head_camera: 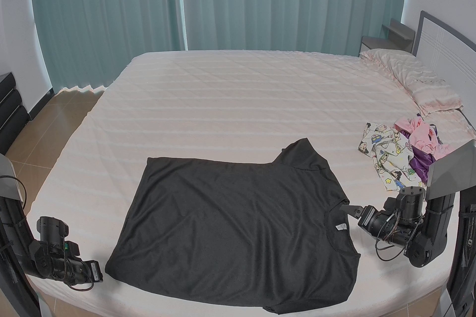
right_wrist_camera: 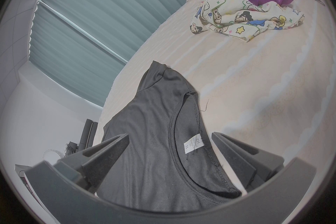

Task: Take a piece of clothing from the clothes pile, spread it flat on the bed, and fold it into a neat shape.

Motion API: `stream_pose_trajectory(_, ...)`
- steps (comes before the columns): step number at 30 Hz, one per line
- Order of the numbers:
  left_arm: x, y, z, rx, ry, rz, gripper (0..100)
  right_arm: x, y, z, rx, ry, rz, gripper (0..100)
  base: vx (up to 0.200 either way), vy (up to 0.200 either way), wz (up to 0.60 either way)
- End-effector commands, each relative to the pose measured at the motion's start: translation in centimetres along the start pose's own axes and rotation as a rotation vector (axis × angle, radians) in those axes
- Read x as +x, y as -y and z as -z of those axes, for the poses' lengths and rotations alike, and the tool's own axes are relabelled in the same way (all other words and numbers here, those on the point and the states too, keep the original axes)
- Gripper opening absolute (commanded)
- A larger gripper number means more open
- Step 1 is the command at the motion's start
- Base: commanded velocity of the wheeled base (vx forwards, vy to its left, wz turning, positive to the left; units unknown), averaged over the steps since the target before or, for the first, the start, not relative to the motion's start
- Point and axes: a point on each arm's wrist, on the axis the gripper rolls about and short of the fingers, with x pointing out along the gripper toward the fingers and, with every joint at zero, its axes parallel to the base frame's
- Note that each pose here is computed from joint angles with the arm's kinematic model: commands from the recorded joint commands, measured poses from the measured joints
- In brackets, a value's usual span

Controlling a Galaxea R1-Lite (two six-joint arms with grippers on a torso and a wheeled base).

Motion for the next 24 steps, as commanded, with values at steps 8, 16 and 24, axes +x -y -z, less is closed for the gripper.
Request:
stream_pose_trajectory(8,-0.1,-0.2,0.6,0.004,-0.022,-0.010,0,0.0,-0.1,0.0,-0.004,0.007,-0.007,100,0.000,0.000,0.00)
stream_pose_trajectory(16,-0.2,-0.2,0.5,-0.014,-0.014,0.019,100,-0.3,0.0,0.2,-0.009,-0.003,0.002,100,0.000,0.000,0.00)
stream_pose_trajectory(24,-1.0,0.3,0.9,-0.149,-0.043,0.228,100,-1.3,-0.1,0.1,-0.069,0.000,0.014,100,0.000,0.000,0.00)
